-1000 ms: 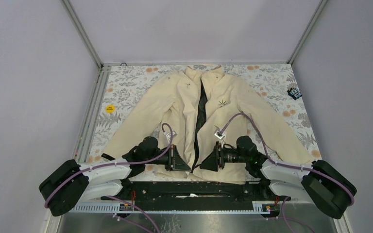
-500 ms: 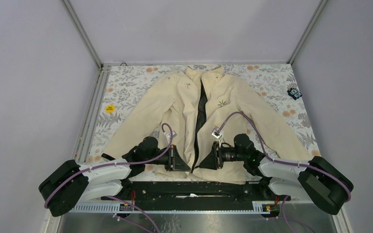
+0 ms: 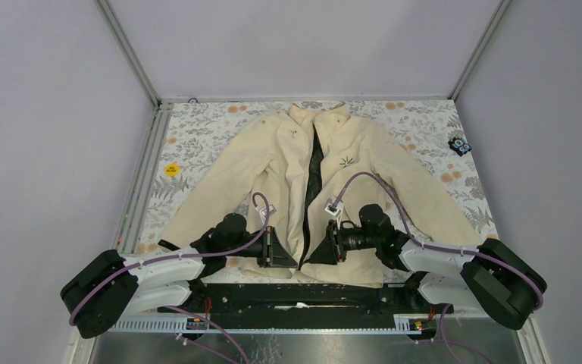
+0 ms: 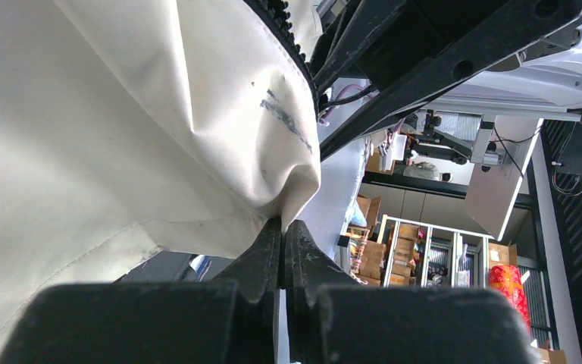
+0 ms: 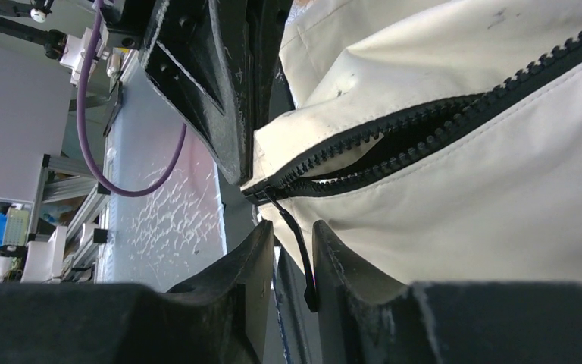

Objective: Zip up the jacket

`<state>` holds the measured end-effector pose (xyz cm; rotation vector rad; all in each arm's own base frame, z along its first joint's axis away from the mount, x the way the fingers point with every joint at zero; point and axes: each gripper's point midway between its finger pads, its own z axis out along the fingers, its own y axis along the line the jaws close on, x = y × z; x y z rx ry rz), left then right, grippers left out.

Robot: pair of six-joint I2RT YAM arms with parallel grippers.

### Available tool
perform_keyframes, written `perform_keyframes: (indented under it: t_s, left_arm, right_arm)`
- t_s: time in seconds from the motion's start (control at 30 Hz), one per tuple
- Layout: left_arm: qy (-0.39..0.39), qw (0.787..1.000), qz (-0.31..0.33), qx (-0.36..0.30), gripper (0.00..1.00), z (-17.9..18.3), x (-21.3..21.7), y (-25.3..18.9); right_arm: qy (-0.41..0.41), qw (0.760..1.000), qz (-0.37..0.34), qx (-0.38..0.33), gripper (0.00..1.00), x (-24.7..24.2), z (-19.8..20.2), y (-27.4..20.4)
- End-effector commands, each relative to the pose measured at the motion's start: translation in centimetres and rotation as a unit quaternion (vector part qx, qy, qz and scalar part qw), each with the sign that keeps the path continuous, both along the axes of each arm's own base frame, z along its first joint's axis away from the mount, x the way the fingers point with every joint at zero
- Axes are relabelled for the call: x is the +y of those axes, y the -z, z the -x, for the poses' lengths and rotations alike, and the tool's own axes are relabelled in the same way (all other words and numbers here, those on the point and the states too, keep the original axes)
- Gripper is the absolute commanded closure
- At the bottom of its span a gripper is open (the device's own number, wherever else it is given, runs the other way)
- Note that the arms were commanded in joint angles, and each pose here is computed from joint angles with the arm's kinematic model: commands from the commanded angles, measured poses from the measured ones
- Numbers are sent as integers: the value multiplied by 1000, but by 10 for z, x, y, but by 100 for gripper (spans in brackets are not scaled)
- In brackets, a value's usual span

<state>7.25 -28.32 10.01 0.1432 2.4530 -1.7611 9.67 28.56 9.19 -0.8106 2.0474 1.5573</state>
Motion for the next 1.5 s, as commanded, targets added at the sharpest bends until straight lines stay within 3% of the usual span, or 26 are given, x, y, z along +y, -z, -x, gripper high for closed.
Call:
perform_keyframes:
  t_s: [0.0,0.43,0.63,0.73,0.77,0.93,1.03,1.17,1.33,1.47]
  left_arm:
    - [25,999,26,-12,100,5,-4,-14]
    - [26,999,27,-12,100,5,-4,-15]
    - [28,999,24,-10,100,6,-4,-13]
    - [26,999,17,-8,100,5,-4,-11]
    - [26,1000,11,-8,100,5,-4,-10]
    - [25,999,-25,-5,100,2,-2,2]
    - [24,999,-35,-3,100,0,-2,6]
    - [20,998,-65,3,100,-1,-3,17]
    - [19,995,-93,7,100,-1,-7,30]
    - [25,993,-115,12,100,3,-9,43]
  right_arm:
    - [-24,999,-21,-11,67,5,1,-9]
    - [-30,999,-21,-14,70,9,-1,-9]
    - [-27,999,-16,-28,82,12,-4,-7]
    - [-18,999,-6,-46,100,12,-6,-5]
    - [-14,998,1,-56,100,11,-7,-4]
    - [41,983,112,-139,100,3,-26,1]
    - [62,973,168,-147,100,-5,-37,0]
    - [26,957,227,-177,100,-13,-36,3]
    - [31,926,311,-214,100,-24,-55,-5]
    - [31,884,385,-264,100,-35,-83,-3]
